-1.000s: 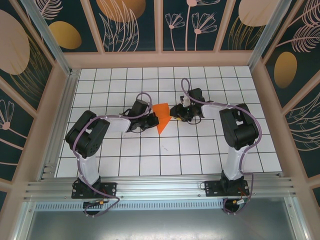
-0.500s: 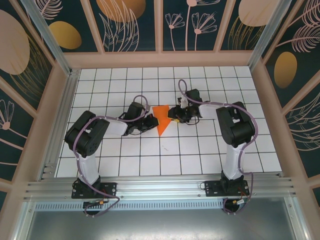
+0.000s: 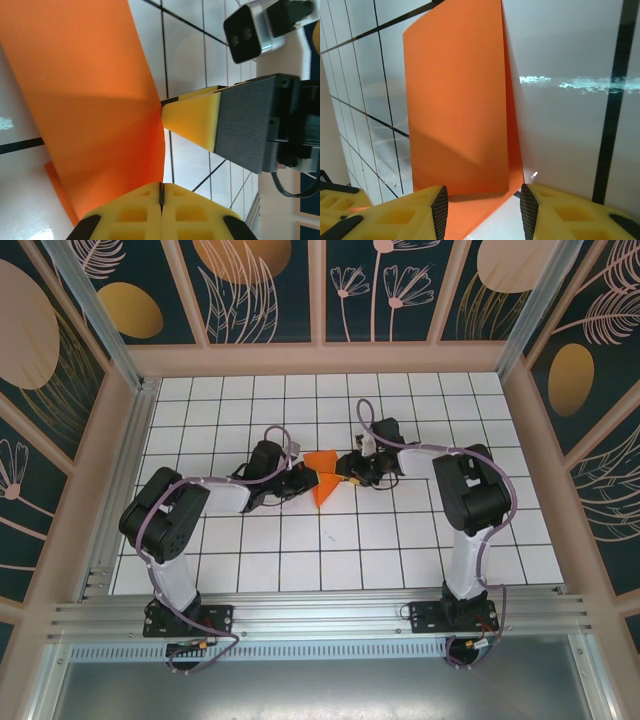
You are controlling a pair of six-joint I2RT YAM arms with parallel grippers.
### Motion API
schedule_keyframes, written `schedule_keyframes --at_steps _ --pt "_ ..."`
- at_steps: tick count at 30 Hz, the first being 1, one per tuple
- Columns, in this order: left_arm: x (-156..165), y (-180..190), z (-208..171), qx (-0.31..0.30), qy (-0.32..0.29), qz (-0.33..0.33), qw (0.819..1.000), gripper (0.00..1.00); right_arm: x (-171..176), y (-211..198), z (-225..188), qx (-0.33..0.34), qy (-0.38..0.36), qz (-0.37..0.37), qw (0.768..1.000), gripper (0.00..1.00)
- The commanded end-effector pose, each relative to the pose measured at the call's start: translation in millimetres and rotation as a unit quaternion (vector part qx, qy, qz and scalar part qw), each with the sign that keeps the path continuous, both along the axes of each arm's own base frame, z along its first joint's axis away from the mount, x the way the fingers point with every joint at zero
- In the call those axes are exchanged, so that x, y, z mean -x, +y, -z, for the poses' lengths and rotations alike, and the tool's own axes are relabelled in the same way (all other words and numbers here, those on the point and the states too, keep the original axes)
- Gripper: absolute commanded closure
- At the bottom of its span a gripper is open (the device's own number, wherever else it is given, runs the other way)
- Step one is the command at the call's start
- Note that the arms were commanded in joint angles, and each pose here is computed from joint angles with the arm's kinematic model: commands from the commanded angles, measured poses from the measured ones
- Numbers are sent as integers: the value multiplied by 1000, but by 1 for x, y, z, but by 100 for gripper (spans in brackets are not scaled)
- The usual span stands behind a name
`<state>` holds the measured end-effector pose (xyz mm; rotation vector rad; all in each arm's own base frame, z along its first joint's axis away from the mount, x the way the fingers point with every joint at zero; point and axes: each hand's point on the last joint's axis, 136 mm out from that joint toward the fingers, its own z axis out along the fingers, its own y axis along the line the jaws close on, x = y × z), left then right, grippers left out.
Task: Fold a paper plane with a square sheet of paper (pick it up from the middle)
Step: Fourth fold the wing at the center of the table.
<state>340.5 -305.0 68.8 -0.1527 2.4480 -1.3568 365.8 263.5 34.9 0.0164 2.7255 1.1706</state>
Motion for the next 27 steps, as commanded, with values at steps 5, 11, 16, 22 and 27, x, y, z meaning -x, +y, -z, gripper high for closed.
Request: schedule_keyframes --at_steps 5,11,16,22,27 --pt "0 -2 -18 29 -13 5 999 100 8 8 -22 -58 -4 -11 998 55" --pt "1 -2 -17 29 -13 5 999 100 9 12 -27 -96 -2 -13 995 55" --pt "1 -2 -18 30 -13 5 999 100 8 12 -24 -110 5 -8 994 54" --pt "1 -2 -21 34 -14 7 999 100 6 13 -20 -118 18 4 993 52" --pt "1 -1 -19 31 -12 5 999 100 7 16 -23 -132 20 0 991 53"
